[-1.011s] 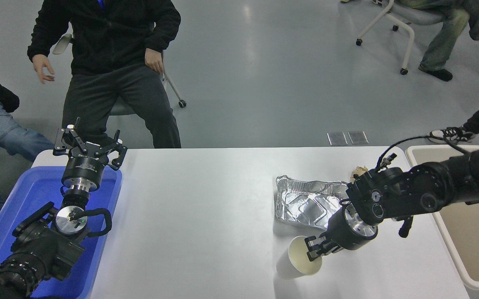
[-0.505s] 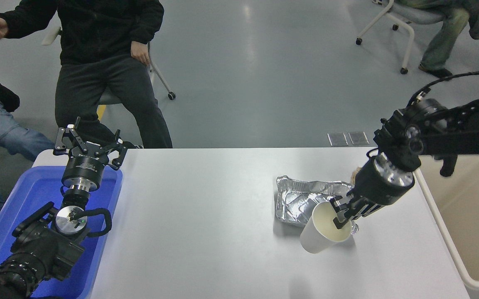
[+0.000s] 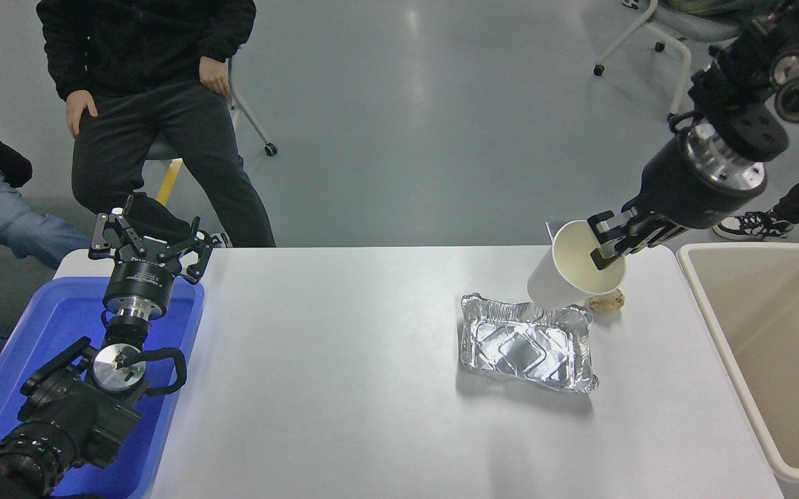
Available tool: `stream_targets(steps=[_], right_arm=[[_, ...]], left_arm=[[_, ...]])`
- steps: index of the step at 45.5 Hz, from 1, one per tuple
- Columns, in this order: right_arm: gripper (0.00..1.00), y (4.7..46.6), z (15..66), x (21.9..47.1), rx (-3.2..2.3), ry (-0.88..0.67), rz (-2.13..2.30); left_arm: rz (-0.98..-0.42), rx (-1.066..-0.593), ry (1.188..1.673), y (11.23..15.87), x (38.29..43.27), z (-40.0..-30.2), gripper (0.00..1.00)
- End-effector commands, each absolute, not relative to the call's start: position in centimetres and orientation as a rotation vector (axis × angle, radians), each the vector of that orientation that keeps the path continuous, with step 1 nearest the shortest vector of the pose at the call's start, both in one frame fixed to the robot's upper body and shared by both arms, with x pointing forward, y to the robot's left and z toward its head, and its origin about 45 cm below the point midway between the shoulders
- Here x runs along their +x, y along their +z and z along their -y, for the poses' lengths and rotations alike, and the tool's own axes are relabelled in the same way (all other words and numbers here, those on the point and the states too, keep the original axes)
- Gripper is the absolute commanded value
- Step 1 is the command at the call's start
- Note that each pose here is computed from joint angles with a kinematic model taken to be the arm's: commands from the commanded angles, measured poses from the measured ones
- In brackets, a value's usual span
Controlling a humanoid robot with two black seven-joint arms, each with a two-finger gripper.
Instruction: Pick up paper cup place in dustbin
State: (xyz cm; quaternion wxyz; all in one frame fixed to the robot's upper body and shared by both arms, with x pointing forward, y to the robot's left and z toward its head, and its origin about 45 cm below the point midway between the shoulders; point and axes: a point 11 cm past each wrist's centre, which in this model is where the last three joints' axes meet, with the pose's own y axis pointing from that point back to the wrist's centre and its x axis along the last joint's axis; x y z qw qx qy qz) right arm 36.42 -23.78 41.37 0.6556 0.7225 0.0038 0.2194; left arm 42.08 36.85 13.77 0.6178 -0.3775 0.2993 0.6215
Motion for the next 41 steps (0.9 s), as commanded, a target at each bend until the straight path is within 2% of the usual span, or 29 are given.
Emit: stream_targets(steps=[1,8,24,41], right_arm=[[0.0,43.5,24.7,36.7,1.581,0.53,0.048],[0.0,43.5,25.2,36.7,1.571,0.521,0.057],[0.0,43.1,30.0,37.2,1.503,0.422,0.14],[0.0,43.7,40.0,36.8,1.44,0.291,0.358]], left_arm=[[-0.689,-0.868,1.43,13.76,42.08,-36.84,0.99],[-0.689,-0.869,1.43,13.77,42.08,-36.86,0.99],[-0.689,-0.867,1.43,13.76,42.08,-36.84,0.99],[-0.689,-0.867,1.431,13.75,42.08,-36.85,0.99]])
